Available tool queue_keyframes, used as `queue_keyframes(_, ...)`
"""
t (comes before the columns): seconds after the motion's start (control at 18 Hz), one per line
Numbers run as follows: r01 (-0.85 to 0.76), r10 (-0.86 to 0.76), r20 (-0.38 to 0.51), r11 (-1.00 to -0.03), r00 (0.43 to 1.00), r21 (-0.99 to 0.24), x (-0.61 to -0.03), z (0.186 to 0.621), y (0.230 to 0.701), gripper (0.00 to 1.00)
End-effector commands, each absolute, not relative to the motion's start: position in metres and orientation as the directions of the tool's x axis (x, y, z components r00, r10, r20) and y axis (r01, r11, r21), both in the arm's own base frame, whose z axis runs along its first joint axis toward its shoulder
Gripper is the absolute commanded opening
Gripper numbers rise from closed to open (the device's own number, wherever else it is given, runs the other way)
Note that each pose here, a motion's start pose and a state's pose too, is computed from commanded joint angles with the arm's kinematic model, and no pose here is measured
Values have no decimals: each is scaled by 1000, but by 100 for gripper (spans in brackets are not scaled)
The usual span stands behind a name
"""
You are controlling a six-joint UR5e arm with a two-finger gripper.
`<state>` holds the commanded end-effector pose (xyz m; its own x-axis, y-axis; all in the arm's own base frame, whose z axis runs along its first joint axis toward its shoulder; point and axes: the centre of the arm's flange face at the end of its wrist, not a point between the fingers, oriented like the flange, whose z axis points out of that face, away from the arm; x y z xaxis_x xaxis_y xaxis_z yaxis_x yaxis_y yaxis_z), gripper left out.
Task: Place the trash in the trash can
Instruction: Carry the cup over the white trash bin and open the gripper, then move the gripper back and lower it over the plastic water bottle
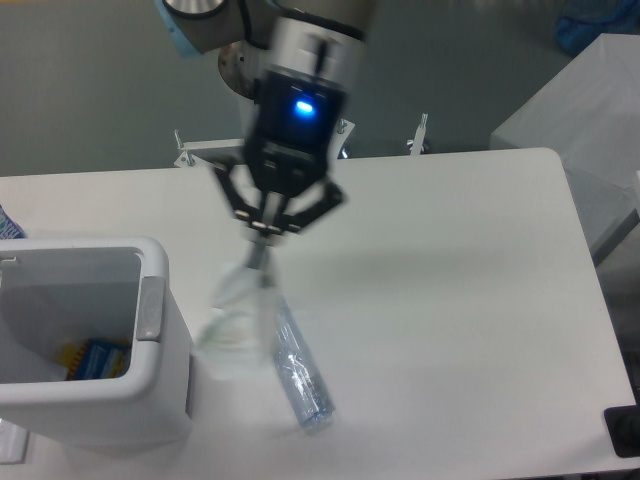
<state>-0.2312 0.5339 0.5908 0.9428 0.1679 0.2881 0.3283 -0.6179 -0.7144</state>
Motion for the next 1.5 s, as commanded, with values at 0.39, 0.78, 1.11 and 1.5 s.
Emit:
queue_keyframes(0.39, 257, 55, 300, -674, 952, -693, -170, 571, 568, 0)
queue_keyframes(0.78, 221, 18, 285, -680, 958, -699, -162, 555, 583, 65)
queue_keyframes(1.11, 237, 38, 288, -676, 957, -698, -166, 559, 583, 83)
queue_keyframes(1.5, 454, 318, 325, -663, 891, -596, -288, 502, 538, 87)
